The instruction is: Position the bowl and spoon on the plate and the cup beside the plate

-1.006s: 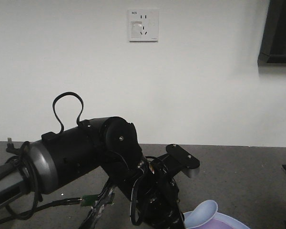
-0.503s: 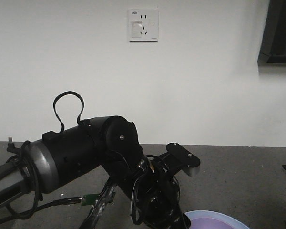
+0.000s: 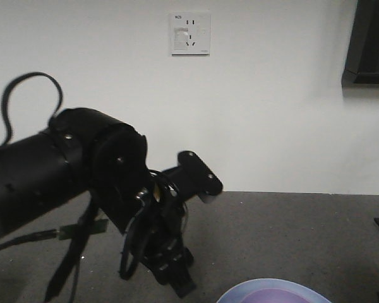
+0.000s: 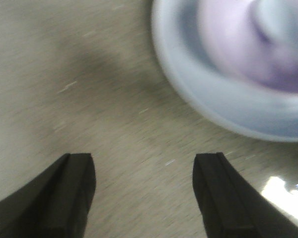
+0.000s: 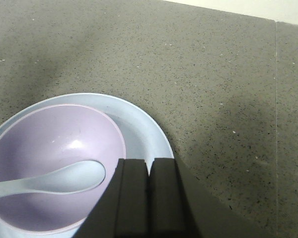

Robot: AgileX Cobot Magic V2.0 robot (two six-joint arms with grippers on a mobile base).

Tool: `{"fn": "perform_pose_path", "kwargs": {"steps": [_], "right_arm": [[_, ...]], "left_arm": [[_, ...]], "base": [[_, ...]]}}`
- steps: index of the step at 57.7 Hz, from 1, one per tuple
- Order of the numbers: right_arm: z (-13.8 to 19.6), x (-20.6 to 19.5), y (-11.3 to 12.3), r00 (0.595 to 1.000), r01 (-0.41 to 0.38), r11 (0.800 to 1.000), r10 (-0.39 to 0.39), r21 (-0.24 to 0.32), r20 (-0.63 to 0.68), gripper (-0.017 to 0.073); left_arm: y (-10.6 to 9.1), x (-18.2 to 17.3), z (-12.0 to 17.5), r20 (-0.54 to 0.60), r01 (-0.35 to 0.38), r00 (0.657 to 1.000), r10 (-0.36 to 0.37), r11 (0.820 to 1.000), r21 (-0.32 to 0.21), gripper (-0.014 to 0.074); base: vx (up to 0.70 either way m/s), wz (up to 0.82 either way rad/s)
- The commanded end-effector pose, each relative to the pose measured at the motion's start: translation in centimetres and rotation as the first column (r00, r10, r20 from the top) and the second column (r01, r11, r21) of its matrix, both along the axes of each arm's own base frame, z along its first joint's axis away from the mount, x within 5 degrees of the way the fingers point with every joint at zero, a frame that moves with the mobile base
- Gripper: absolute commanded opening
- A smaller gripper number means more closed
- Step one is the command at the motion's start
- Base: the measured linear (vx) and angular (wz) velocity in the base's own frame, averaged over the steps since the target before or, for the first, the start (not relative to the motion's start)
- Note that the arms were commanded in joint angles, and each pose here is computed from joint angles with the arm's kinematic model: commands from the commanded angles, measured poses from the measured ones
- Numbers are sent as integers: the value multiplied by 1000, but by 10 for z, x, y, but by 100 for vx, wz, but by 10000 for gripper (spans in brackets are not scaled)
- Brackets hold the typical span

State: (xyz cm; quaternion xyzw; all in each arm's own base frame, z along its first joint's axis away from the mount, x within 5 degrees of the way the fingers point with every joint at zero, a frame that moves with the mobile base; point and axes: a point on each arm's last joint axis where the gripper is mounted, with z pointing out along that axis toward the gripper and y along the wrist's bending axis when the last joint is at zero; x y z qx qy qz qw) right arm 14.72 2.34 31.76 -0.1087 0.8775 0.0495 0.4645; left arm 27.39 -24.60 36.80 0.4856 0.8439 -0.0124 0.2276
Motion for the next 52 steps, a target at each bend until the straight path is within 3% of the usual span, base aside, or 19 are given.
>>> {"fn": "perform_pose_path", "kwargs": {"steps": [1, 7, 13, 27, 37, 52], "right_arm": [[15, 3, -1, 995, 10, 1000, -10, 1, 103, -8], [15, 3, -1, 995, 10, 1000, -10, 1, 101, -8], [15, 3, -1, 995, 10, 1000, -10, 1, 101, -8], [15, 3, -1, 995, 10, 1000, -10, 4, 101, -8], [15, 3, -1, 995, 10, 1000, -10, 5, 101, -8], [15, 3, -1, 995, 9, 1000, -9, 5, 97, -8]], "left_arm": [[34, -9, 46, 128, -117, 984, 124, 991, -62, 552], [65, -14, 67, 156, -198, 964, 216, 972, -127, 552], [100, -18, 77, 175, -282, 936, 305, 948, -147, 552], [170, -22, 54, 131, -486, 860, 493, 870, -85, 552], [193, -17, 22, 64, -565, 823, 564, 825, -7, 552], [210, -13, -14, 25, -613, 790, 613, 789, 37, 552]], "base": [[0, 0], [0, 0], [0, 0], [0, 0], [0, 0], [0, 0]]}}
